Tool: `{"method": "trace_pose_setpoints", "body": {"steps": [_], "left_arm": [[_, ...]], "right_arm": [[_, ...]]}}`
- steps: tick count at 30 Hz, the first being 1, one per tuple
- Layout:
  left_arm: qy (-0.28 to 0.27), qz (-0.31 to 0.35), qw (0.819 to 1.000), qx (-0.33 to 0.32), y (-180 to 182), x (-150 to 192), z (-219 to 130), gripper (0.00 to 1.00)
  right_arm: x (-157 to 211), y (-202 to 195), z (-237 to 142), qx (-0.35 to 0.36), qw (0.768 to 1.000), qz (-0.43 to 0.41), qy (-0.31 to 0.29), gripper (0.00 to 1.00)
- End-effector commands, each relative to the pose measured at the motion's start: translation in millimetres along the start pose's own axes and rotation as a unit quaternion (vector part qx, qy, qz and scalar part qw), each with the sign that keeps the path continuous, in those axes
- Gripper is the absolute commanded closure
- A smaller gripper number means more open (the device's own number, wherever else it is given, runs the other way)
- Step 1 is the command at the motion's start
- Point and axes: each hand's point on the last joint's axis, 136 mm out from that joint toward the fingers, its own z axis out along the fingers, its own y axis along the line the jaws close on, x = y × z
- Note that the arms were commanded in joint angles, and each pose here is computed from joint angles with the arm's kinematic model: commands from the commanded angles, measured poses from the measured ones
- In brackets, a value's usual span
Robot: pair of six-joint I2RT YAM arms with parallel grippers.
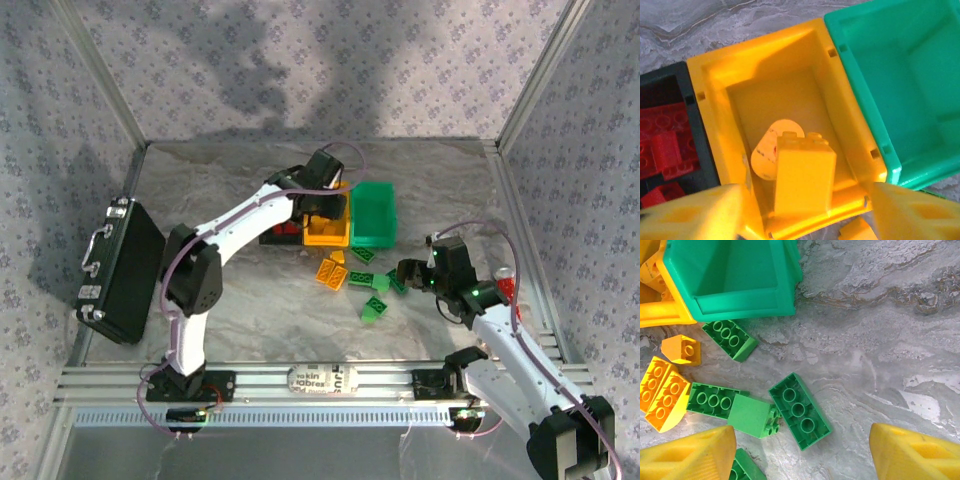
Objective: Sort the legos into containers by color
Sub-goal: Place the lego in the container, then pick up the lego from the bottom-center of the table.
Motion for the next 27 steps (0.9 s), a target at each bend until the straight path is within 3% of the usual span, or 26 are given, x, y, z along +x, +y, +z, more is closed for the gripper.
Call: {"method": "trace_pose_setpoints", "body": {"steps": [1,6,12,19,27], "left_arm": [[0.015,0.019,1.0,-0.013,1,1,-10,0.15],[-0.026,0.015,0.999,0.01,-4,13,-41,0.13],[-0.029,0.005,0.999,0.025,0,55,-67,0.13],[-0.01,-0.003,1.0,0.028,5,112,-73,0.14],[-0.01,-0.049,0.998,0.043,18,154,-80,0.15]], "right_arm": [[0,-2,-2,0.0,1.0,0.006,0.0,0.27],[1,2,0,-0.009,1.0,0.003,0.003,0.27],[2,11,4,-0.025,0.999,-0.01,0.019,0.26],[9,16,2,-0.028,0.999,-0.022,0.035,0.22],[23,21,10,-0.016,0.998,-0.028,0.055,0.23]]}}
